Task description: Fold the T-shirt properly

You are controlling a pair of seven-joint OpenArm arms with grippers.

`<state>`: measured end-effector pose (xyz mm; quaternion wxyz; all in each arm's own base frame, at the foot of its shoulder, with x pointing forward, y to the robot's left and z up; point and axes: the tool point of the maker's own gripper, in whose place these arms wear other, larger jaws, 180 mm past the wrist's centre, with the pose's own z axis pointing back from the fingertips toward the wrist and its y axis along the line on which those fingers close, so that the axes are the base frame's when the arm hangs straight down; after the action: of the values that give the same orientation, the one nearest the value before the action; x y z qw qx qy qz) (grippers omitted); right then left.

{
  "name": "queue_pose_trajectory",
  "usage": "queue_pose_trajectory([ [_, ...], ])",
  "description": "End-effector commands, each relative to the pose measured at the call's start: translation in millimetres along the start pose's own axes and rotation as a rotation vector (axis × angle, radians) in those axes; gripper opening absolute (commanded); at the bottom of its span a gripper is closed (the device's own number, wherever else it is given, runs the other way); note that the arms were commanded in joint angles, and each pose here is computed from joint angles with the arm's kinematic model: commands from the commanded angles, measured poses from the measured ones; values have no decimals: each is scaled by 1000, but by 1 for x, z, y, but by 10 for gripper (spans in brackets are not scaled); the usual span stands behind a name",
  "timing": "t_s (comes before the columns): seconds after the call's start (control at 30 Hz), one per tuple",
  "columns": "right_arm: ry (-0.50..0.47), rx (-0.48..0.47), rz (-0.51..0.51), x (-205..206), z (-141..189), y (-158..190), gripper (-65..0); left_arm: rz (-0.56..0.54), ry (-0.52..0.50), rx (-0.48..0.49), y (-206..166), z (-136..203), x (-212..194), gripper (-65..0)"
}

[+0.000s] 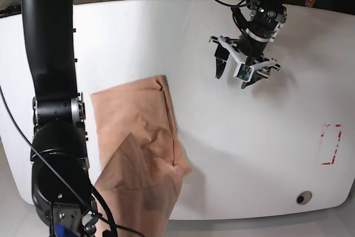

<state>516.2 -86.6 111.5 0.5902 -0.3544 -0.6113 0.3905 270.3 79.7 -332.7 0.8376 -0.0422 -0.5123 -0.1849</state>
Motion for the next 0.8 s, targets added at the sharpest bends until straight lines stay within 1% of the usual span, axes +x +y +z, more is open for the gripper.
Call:
queue_pose_trajectory([
  [0.0, -5, -46, -5, 10, 1, -15, -650, -24, -66, -34, -10, -8, 29, -258],
  [0.07, -3, -54, 1, 15, 0, -14, -650, -39, -94, -71, -23, -16, 41, -244],
  [0.13, -6, -56, 2, 18, 1, -13, -650, -53, -99, -105, -35, -25, 45, -196],
  [0.2, -13, -55, 1, 23, 1, -11, -650, -74, -100, -134, -44, -38, 49, -124],
  [0.3, -15, -54, -2, 24, 1, -11, -650, -74, -84, -162, -57, -61, 50, -63],
  [0.53, -15, -56, -1, 24, 1, -11, -650, -26, -32, -180, -71, -107, 52, -26],
  [0.7, -11, -58, -2, 22, 1, -12, -650, -2, 9, -198, -83, -130, 49, -28],
  [0.77, -9, -58, -1, 21, 1, -12, -650, -1, 22, -219, -94, -136, 49, -28],
])
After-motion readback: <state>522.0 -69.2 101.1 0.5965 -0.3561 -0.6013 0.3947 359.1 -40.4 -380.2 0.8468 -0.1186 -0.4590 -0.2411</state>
